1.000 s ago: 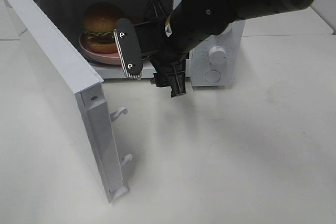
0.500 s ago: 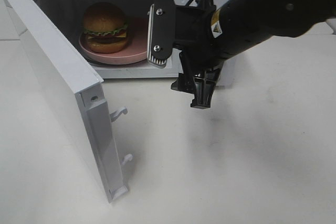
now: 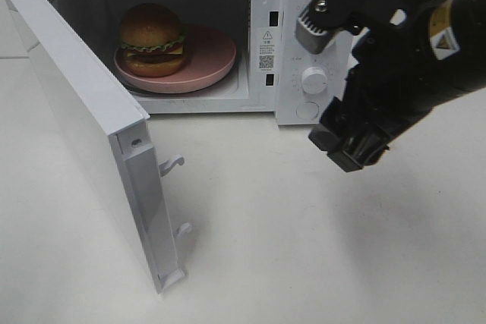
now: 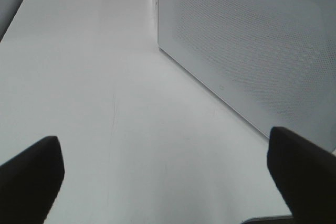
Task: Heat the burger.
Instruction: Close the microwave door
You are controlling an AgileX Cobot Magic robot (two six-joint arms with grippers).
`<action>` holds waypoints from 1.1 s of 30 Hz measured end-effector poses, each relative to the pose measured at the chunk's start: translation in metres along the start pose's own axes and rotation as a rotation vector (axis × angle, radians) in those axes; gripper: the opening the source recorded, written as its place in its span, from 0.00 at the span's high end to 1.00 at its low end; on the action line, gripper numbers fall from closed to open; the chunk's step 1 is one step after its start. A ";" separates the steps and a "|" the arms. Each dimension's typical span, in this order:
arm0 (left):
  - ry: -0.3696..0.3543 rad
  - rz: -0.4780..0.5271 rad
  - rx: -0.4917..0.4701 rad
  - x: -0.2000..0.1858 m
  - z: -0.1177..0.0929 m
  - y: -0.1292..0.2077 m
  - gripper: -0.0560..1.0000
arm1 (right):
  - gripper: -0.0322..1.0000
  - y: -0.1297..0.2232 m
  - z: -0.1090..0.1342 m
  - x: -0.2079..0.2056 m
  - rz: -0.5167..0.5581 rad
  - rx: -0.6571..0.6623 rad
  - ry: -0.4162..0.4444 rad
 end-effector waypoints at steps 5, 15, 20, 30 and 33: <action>0.000 0.000 0.000 0.000 0.000 0.000 0.03 | 0.23 0.028 -0.008 -0.029 0.089 0.106 0.030; 0.000 0.000 0.000 0.000 0.000 0.000 0.03 | 0.23 0.070 -0.010 -0.082 0.181 0.200 0.031; 0.000 0.000 0.000 0.000 0.000 0.000 0.03 | 0.23 0.079 -0.009 -0.102 0.162 0.237 0.015; 0.000 0.000 0.000 0.000 0.000 0.000 0.03 | 0.23 0.114 -0.013 -0.117 0.126 0.330 0.043; 0.000 0.000 0.000 0.000 0.000 0.000 0.03 | 0.23 0.136 -0.025 -0.116 0.134 0.429 0.107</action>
Point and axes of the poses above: a point on each arm's last joint axis where the gripper is mounted, x pointing out along that axis toward the gripper, z along the wrist's bending axis when the last joint is at zero, y = z × x, the point moved 10 cm from there along x, pointing out along that axis toward the gripper, and after that the axes turned 9 degrees about x, right-handed, at the moved point
